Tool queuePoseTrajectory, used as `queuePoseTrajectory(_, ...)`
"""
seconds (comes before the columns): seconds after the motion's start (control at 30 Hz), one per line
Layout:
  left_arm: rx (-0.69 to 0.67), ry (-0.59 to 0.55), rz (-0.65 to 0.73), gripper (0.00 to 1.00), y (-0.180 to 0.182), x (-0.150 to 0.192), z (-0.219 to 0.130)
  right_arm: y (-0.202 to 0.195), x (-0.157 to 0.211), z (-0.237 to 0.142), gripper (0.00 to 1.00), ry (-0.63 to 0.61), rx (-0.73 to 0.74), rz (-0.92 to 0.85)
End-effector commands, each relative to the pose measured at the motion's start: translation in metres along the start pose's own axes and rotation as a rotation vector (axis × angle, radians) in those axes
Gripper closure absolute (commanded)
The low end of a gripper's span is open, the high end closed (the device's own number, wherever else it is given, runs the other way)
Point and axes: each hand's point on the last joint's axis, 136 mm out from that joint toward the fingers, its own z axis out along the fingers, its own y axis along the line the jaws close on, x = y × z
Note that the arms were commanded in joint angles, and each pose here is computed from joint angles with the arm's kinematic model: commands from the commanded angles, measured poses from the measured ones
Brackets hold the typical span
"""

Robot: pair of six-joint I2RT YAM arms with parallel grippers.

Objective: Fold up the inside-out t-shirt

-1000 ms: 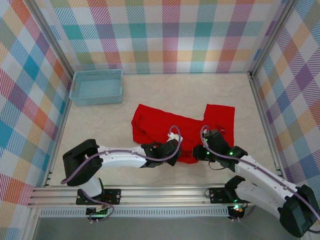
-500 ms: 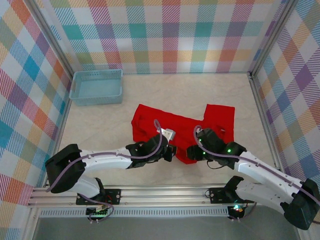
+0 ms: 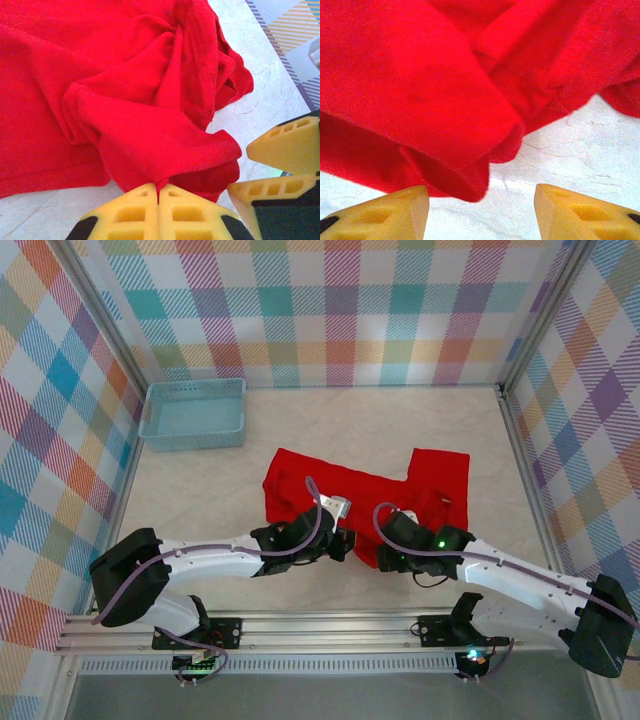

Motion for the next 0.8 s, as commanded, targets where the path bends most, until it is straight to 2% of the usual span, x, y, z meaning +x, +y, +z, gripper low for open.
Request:
queuePoseTrajectory(0.0, 0.035, -0.027, -0.015, 1.0, -0.006, -0.008, -0.004, 0.0, -0.006, -0.01, 0.4, -0.035, -0.008, 0.099)
queuePoseTrajectory(0.13, 0.05, -0.029, -0.018, 1.0, -0.009, -0.008, -0.004, 0.014, -0.002, 0.005, 0.43, -0.009, -0.073, 0.169)
queuePoseTrajectory(0.3, 0.041, -0.038, -0.024, 1.0, -0.007, -0.011, -0.005, 0.026, -0.006, 0.005, 0.63, 0.016, -0.086, 0.159)
queuePoseTrajectory(0.43, 0.069, -0.056, -0.045, 1.0, -0.009, -0.02, -0.008, 0.005, -0.005, 0.0, 0.73, -0.005, -0.001, 0.153)
queuePoseTrajectory(0.6, 0.124, -0.091, -0.103, 1.0, -0.01, -0.039, -0.01, -0.002, -0.018, -0.021, 0.99, -0.061, -0.004, 0.131)
queuePoseTrajectory(0.63, 0.135, -0.095, -0.118, 1.0, -0.01, -0.042, -0.011, -0.006, -0.023, -0.028, 1.0, -0.079, 0.002, 0.138)
queuePoseTrajectory(0.7, 0.119, -0.104, -0.145, 0.94, -0.002, -0.052, -0.012, -0.026, -0.035, -0.05, 1.0, -0.149, 0.052, 0.189)
queuePoseTrajectory(0.73, 0.096, -0.101, -0.151, 0.89, 0.004, -0.054, -0.012, -0.032, -0.04, -0.059, 1.0, -0.185, 0.057, 0.203)
queuePoseTrajectory(0.77, 0.067, -0.096, -0.145, 0.78, 0.009, -0.058, -0.014, -0.037, -0.047, -0.069, 1.0, -0.225, 0.053, 0.215)
